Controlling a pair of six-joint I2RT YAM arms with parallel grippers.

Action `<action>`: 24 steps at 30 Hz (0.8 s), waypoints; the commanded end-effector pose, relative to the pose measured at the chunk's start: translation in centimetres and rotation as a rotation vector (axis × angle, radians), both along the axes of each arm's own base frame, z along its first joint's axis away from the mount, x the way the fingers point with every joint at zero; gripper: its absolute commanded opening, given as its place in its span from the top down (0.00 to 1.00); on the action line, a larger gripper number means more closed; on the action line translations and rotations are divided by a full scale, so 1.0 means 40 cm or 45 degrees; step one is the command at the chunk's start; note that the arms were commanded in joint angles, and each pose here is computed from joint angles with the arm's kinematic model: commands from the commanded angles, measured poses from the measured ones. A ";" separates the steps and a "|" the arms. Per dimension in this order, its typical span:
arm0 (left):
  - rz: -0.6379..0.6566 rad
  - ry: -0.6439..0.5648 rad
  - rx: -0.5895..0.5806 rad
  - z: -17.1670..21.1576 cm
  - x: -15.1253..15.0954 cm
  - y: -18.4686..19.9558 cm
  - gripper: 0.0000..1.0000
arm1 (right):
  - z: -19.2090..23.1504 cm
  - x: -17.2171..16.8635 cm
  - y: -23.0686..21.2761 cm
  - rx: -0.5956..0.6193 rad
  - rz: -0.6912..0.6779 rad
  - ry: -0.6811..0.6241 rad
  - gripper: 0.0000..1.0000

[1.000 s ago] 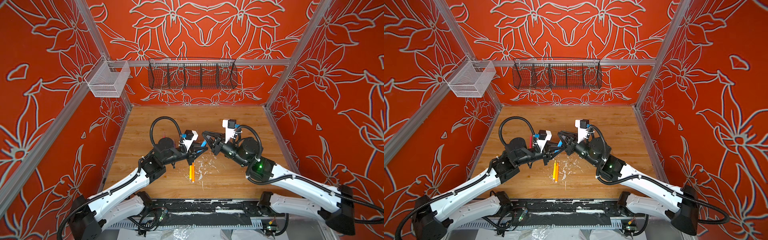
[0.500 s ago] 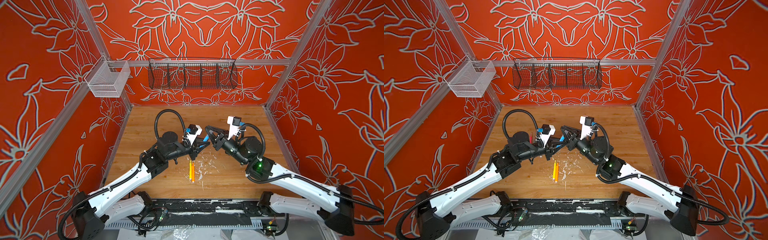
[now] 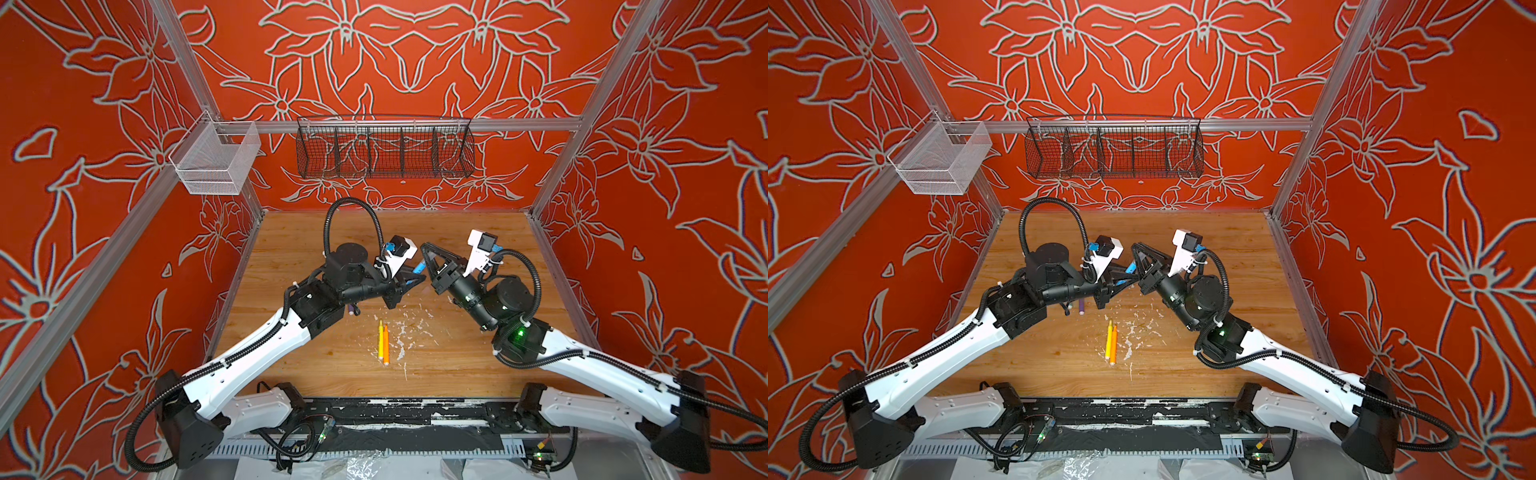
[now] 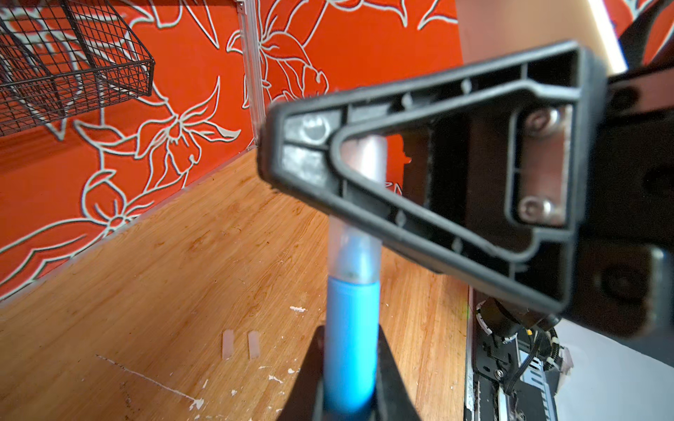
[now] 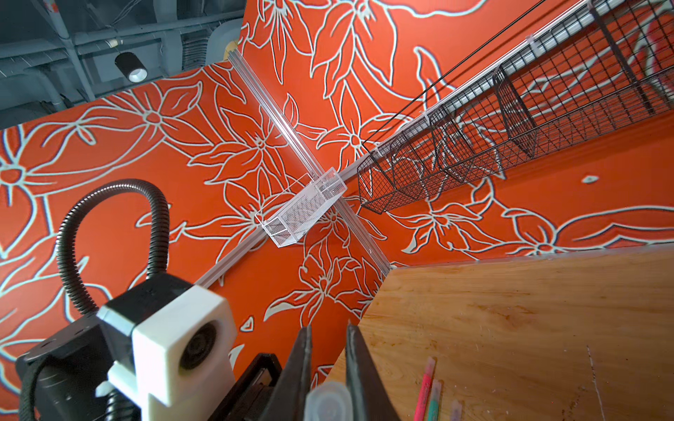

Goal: Insert the pens into the pen caps

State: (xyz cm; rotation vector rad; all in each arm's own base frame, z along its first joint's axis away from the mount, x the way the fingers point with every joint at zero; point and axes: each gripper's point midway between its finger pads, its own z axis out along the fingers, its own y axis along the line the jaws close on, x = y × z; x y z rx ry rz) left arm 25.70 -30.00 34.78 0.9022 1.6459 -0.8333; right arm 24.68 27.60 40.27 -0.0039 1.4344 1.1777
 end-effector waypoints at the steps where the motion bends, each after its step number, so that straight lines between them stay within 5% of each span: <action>1: 0.364 -0.413 -0.368 0.332 0.121 0.115 1.00 | -0.283 -0.154 0.156 -0.371 0.457 0.270 1.00; 13: 0.471 -0.499 -0.415 0.412 0.153 0.173 1.00 | -0.327 -0.244 0.202 -0.426 0.536 0.285 1.00; 18: 0.472 -0.437 -0.390 0.347 0.149 0.182 1.00 | -0.281 -0.211 0.168 -0.455 0.408 0.264 0.99; 24: 0.469 -0.146 -0.306 0.089 0.103 0.202 1.00 | -0.178 -0.183 0.083 -0.439 0.231 0.196 0.46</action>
